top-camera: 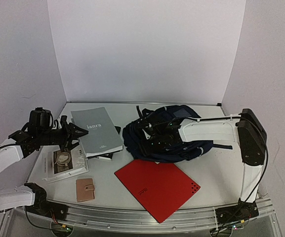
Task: Pack the student bag
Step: Pick up the book from the center of the board, then place the book in the student bag, then pick up the book from the center of the board.
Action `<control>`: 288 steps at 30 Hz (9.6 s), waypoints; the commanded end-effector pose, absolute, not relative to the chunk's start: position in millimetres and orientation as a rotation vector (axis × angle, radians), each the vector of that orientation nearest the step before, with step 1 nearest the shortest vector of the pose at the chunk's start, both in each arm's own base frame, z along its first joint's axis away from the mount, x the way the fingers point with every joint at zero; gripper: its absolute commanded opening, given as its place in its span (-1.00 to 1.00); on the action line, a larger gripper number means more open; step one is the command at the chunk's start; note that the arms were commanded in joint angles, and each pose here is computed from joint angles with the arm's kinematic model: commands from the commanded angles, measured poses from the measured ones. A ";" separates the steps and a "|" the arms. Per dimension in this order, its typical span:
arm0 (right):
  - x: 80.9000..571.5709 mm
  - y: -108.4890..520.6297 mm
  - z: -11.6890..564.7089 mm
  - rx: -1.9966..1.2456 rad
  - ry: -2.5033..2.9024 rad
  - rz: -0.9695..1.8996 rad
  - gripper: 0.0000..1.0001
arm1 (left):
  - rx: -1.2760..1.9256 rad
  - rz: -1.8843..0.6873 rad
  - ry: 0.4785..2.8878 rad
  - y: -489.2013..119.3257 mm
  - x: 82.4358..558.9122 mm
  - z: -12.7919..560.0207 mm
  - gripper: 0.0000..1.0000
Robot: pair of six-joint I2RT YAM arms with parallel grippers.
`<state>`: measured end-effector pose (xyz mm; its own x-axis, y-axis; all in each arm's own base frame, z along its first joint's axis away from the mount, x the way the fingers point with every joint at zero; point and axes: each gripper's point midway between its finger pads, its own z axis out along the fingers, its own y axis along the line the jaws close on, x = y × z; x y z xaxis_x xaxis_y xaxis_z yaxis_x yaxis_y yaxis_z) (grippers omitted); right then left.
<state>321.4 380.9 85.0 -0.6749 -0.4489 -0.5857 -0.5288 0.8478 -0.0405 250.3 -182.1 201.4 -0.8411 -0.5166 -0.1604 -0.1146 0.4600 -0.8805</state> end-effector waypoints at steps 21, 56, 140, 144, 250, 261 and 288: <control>326.6 380.0 267.3 -0.215 2.161 0.415 -1.00 | -0.340 -1.488 2.322 -216.2 253.0 220.4 -0.46; 291.6 376.8 370.4 -0.226 1.959 0.804 -1.00 | -0.224 -1.453 2.518 -325.1 258.3 180.6 -0.55; 282.2 401.5 306.1 -0.089 2.031 0.771 -1.00 | -0.017 -1.269 2.329 -450.4 311.5 173.0 -0.15; 286.4 388.0 301.8 -0.051 2.028 0.701 -1.00 | -0.003 -1.244 2.315 -443.5 309.9 177.2 -0.14; 235.1 570.7 247.1 -0.571 2.081 1.137 -1.00 | -0.401 -0.824 2.090 -78.3 230.0 273.9 1.00; 219.6 471.0 290.8 -0.791 2.145 0.968 -1.00 | 0.009 -1.197 2.023 -139.5 238.6 293.1 0.99; 153.9 430.0 396.7 -0.913 1.938 1.453 -1.00 | 0.623 -1.667 1.958 -242.4 188.0 277.4 0.99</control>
<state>162.0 432.9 347.0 -0.6493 -0.2970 -0.7002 -0.7589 0.3125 0.5713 199.6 -232.6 259.8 -0.8171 -0.0047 -0.5764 0.5568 0.2522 -0.7914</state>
